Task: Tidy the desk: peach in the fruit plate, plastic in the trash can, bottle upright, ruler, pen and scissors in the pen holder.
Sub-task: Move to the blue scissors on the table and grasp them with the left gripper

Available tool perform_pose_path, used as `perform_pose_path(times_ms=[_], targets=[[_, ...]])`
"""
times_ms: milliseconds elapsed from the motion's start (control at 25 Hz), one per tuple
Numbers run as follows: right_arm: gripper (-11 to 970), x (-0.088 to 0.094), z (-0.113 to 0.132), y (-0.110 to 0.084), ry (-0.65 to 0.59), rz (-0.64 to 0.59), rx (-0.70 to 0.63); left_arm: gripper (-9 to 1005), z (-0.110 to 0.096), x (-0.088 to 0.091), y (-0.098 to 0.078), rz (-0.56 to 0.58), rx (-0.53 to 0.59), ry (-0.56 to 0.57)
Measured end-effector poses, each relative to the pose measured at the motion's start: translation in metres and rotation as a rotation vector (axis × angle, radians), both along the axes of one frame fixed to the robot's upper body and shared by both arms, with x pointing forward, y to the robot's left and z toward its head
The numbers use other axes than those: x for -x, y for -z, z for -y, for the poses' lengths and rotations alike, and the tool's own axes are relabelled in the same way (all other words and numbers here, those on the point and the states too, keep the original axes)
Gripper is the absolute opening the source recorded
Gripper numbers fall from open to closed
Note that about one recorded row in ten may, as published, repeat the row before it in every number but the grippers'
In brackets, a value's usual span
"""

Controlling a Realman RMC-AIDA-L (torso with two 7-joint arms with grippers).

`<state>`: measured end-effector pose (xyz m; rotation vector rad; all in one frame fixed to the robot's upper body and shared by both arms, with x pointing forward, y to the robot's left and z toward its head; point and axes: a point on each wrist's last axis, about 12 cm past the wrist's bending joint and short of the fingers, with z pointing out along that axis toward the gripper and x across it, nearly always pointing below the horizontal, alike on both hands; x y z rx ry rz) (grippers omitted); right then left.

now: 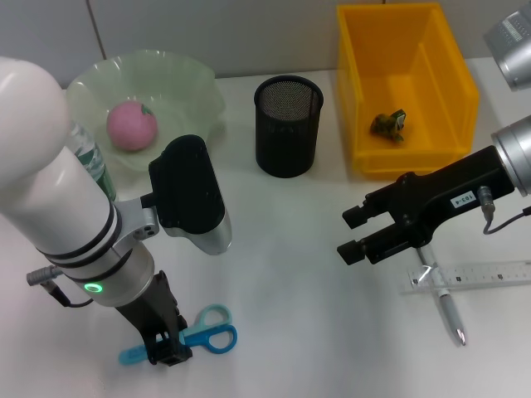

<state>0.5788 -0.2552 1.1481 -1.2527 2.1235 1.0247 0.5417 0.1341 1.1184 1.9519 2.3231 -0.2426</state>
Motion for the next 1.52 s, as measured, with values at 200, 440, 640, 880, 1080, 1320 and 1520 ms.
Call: perform_pose_path(times_ms=[200,440,640,880,1080,1320,1520], targets=[[722,0.0006,0.0006,0.0008,0.002,-0.002,0.0,368,0.0001,-0.0005,0.0001,0.005,0.001,-0.001],[722,0.0007,0.0004,0.0007,0.0,-0.004,-0.001,363,0.0005,-0.0008,0.0002,0.01,-0.001,0.003],[722,0.0004,0.0,0.0003,-0.001,-0.003,-0.001,359,0.0007,-0.0011,0.0001,0.014,-0.001,0.01],[722,0.0,-0.0005,-0.0001,-0.002,-0.001,-0.001,360,0.0006,-0.0012,0.0002,0.014,-0.001,0.012],[722,-0.0001,-0.0006,-0.0002,-0.003,-0.001,-0.001,360,0.002,-0.0005,0.0014,0.019,-0.004,0.021],[722,-0.0001,-0.0005,-0.0001,-0.002,-0.001,-0.001,356,0.0026,-0.0001,0.0032,0.018,-0.009,0.027],[722,0.0,-0.0005,-0.0002,-0.003,-0.002,-0.001,358,0.0025,-0.0005,0.0036,0.022,-0.01,0.026]])
